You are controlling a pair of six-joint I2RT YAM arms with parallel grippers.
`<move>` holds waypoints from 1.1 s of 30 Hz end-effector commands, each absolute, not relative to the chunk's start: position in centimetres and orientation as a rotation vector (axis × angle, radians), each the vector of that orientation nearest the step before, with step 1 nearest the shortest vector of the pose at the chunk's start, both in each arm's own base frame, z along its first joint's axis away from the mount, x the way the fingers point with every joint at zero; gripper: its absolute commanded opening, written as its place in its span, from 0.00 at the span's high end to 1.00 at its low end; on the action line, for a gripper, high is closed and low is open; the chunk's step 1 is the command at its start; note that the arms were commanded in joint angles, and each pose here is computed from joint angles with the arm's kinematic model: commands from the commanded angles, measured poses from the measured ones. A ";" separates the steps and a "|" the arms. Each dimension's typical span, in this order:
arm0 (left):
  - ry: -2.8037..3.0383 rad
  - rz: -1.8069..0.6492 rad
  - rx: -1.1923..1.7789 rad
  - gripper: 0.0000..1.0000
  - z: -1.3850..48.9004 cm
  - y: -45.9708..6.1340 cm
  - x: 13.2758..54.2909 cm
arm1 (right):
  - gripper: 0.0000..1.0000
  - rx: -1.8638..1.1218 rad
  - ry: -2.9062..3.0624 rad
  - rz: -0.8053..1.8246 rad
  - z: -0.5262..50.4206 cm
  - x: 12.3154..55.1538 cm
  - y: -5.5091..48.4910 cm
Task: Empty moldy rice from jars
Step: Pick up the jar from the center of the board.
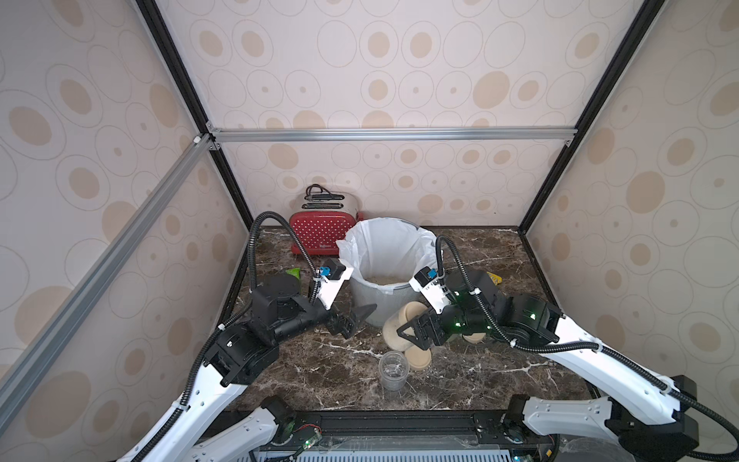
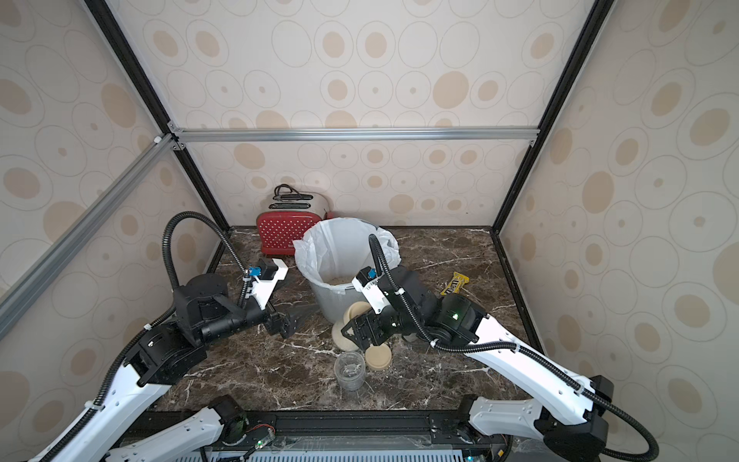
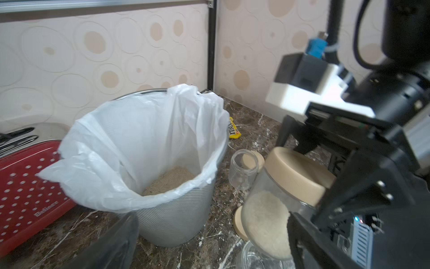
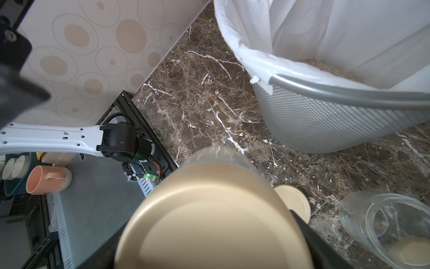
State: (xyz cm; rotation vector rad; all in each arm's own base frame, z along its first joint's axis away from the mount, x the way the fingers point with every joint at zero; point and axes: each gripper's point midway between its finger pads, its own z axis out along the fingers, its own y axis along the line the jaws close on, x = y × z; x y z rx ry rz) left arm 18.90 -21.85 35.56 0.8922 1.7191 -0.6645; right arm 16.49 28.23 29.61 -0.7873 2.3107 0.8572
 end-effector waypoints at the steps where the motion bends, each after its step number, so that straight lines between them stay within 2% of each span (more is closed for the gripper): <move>1: 1.743 -0.668 1.121 0.01 32.8 -23.5 16.4 | 0.46 -0.787 2.191 0.989 33.0 16.4 29.2; 7: 1.799 -0.601 1.320 0.01 28.9 -25.6 14.4 | 0.47 -0.817 2.185 1.037 33.4 16.1 29.6; 15: 1.799 -0.581 1.334 0.01 27.4 -26.5 14.4 | 0.47 -0.862 2.121 1.169 35.1 15.0 30.1; 33: 1.628 -0.655 1.212 0.01 29.8 -29.8 16.4 | 0.48 -0.888 1.956 1.582 37.4 13.7 31.5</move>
